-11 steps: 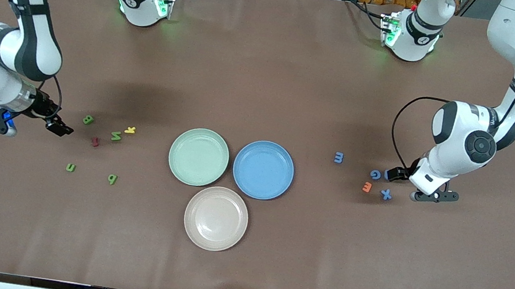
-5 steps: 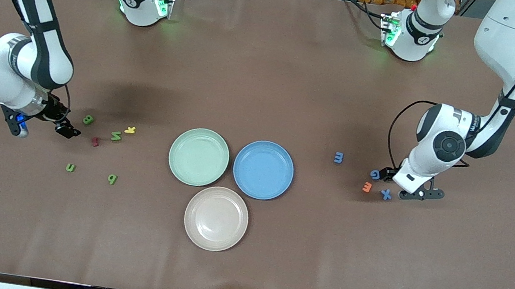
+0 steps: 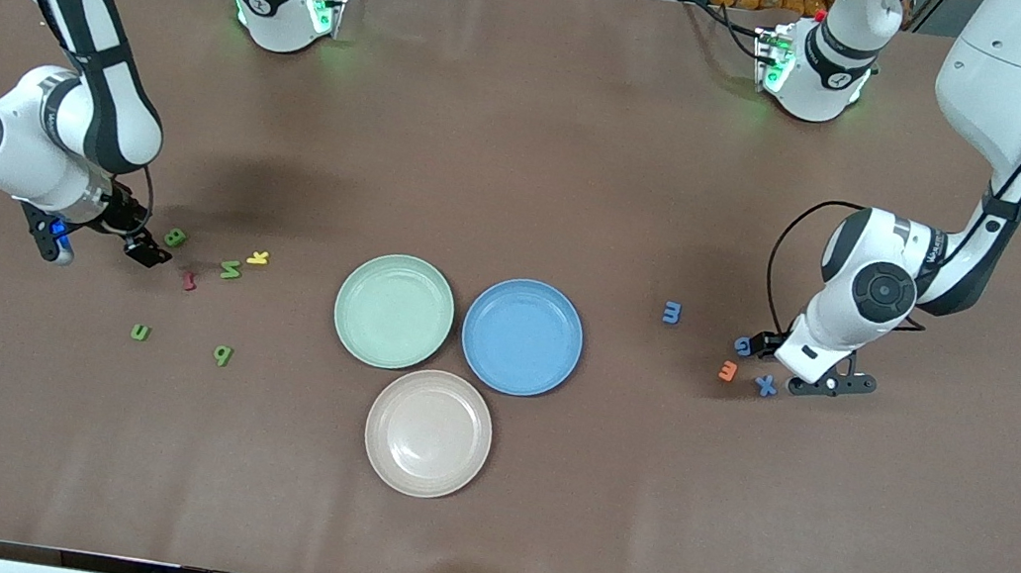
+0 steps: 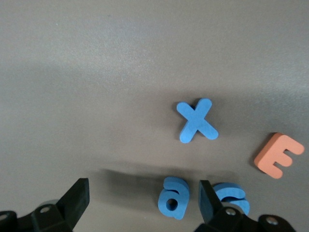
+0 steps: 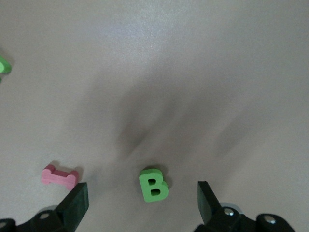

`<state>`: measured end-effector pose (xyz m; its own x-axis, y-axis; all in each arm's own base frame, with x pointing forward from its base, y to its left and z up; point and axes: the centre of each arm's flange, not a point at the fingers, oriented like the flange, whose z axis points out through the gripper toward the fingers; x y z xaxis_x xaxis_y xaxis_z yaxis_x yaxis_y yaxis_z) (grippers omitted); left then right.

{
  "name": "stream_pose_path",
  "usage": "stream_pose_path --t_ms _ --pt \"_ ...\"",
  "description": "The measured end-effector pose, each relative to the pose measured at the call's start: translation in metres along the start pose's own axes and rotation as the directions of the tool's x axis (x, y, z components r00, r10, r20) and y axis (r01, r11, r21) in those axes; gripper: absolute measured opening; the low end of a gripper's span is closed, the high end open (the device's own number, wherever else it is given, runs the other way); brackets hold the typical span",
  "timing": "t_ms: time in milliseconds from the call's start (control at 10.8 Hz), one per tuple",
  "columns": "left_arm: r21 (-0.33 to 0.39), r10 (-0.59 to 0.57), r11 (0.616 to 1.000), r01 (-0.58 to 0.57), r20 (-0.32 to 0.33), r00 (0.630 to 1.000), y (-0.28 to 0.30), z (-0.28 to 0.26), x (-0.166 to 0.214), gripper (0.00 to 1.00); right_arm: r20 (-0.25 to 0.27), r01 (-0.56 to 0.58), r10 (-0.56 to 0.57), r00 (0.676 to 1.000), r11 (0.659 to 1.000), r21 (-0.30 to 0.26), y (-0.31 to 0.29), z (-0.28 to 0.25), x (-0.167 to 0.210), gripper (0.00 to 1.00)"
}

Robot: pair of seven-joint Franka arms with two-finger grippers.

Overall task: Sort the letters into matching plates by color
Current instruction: 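Grasp green B with the right gripper while the left gripper grasps blue a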

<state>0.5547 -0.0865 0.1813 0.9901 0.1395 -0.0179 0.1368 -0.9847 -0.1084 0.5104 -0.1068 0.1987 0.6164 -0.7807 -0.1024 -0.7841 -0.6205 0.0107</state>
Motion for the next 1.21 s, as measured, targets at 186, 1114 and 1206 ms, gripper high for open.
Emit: stream_pose_path --t_ms 186,1114,1206 --pt "0.002 0.000 1.000 -0.001 0.009 1.000 0.000 0.005 -0.001 1.00 -0.014 -0.003 0.003 1.000 1.000 0.004 0.006 0.007 -0.004 1.00" --pt "0.010 -0.037 0.999 0.037 0.029 0.999 0.013 0.015 -0.013 1.00 -0.018 0.003 -0.004 1.000 1.000 -0.004 0.016 0.025 -0.019 0.69" --pt "0.010 -0.037 0.999 0.037 0.029 0.999 0.013 0.015 -0.013 1.00 -0.020 0.006 -0.006 1.000 1.000 -0.004 0.015 0.025 -0.020 0.68"
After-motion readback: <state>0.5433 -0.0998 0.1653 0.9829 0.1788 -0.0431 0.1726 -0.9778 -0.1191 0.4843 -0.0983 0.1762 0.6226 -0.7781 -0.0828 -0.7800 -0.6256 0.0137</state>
